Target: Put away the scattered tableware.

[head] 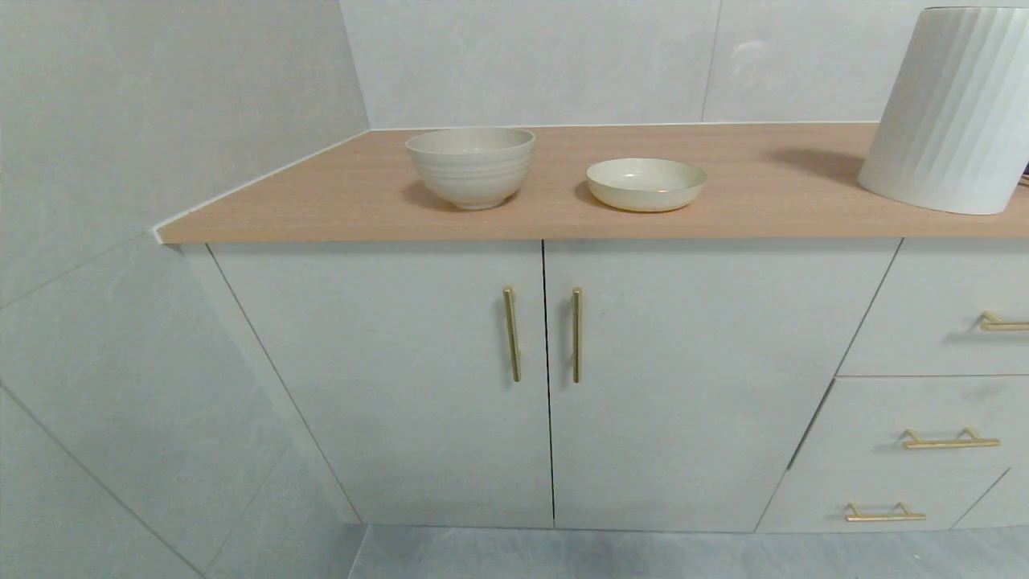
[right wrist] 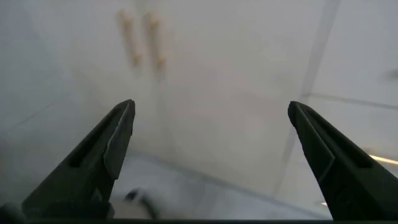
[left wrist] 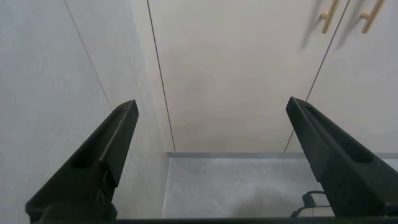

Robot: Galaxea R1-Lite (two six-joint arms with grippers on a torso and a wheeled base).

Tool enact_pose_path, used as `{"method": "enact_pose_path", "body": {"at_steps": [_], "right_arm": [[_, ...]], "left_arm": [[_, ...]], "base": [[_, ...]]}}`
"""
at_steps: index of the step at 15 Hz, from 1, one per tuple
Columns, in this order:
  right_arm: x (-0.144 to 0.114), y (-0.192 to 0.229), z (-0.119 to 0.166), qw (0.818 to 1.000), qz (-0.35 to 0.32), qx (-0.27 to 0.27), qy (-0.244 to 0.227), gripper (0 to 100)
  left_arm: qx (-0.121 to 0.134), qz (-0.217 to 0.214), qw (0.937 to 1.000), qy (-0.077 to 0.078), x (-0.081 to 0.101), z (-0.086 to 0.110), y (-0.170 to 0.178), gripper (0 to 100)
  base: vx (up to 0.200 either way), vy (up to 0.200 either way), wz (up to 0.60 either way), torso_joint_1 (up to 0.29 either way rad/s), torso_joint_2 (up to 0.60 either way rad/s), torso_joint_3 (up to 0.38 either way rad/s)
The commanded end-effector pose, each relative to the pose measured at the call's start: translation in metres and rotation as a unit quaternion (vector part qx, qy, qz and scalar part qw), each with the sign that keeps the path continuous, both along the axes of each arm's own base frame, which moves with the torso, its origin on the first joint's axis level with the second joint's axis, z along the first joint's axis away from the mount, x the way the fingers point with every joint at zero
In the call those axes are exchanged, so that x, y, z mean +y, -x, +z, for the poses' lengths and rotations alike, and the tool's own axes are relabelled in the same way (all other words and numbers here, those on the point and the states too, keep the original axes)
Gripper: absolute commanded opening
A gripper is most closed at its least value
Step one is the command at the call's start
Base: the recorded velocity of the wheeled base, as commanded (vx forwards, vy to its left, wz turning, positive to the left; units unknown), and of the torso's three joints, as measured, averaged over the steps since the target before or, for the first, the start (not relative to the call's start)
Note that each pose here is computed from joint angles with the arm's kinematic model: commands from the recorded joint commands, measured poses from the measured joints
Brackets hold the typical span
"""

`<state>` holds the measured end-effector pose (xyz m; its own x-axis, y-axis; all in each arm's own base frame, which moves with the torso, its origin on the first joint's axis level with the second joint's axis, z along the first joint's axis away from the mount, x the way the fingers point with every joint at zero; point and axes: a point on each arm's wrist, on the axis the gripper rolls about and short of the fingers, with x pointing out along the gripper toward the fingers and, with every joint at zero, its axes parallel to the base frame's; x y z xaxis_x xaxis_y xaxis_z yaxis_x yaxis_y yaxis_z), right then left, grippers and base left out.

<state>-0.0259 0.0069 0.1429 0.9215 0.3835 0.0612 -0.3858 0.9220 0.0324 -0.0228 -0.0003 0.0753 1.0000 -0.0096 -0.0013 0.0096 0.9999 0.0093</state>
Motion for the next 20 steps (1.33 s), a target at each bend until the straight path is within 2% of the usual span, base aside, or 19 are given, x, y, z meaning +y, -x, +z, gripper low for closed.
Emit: {"method": "enact_pose_path", "body": {"at_steps": [1, 3, 5, 6, 7, 9, 12, 14, 17, 20], "right_arm": [[0.004, -0.029, 0.011, 0.993, 0.071, 0.092, 0.002, 100], [0.009, -0.051, 0.029, 0.975, 0.170, 0.139, -0.005, 100], [0.016, -0.077, 0.042, 0.957, 0.222, 0.185, -0.005, 100], [0.032, -0.103, 0.049, 0.934, 0.277, 0.228, 0.006, 100], [0.043, -0.120, 0.051, 0.922, 0.298, 0.248, 0.009, 100], [0.070, -0.154, 0.050, 0.910, 0.328, 0.252, 0.017, 100], [0.101, -0.200, 0.041, 0.909, 0.339, 0.240, 0.018, 100], [0.125, -0.229, 0.025, 0.907, 0.343, 0.244, 0.016, 100], [0.157, -0.269, 0.021, 0.923, 0.316, 0.220, 0.017, 100], [0.174, -0.294, 0.021, 0.925, 0.315, 0.212, 0.015, 100]], "left_arm": [[0.000, 0.000, 1.0000, 0.000, 0.000, 0.000, 0.000, 100], [0.000, -0.001, 1.0000, 0.000, 0.000, 0.000, 0.000, 100], [0.000, 0.000, 1.0000, 0.000, 0.000, 0.000, 0.000, 100], [0.000, 0.000, 1.0000, 0.000, 0.000, 0.000, 0.000, 100], [0.000, 0.000, 1.0000, 0.000, 0.000, 0.000, 0.000, 100], [0.000, 0.000, 1.0000, 0.000, 0.000, 0.000, 0.000, 100], [0.000, 0.000, 1.0000, 0.000, 0.000, 0.000, 0.000, 100], [0.000, 0.000, 1.0000, 0.000, 0.000, 0.000, 0.000, 100], [0.000, -0.001, 1.0000, 0.000, 0.000, 0.000, 0.000, 100], [0.000, 0.000, 1.0000, 0.000, 0.000, 0.000, 0.000, 100]], "base": [[0.000, 0.000, 0.00, 0.000, 0.00, 0.000], [0.000, 0.000, 0.00, 0.000, 0.00, 0.000], [0.000, 0.000, 0.00, 0.000, 0.00, 0.000], [0.000, 0.000, 0.00, 0.000, 0.00, 0.000], [0.000, 0.000, 0.00, 0.000, 0.00, 0.000], [0.000, 0.000, 0.00, 0.000, 0.00, 0.000], [0.000, 0.000, 0.00, 0.000, 0.00, 0.000], [0.000, 0.000, 0.00, 0.000, 0.00, 0.000], [0.000, 0.000, 0.00, 0.000, 0.00, 0.000], [0.000, 0.000, 0.00, 0.000, 0.00, 0.000]]}}
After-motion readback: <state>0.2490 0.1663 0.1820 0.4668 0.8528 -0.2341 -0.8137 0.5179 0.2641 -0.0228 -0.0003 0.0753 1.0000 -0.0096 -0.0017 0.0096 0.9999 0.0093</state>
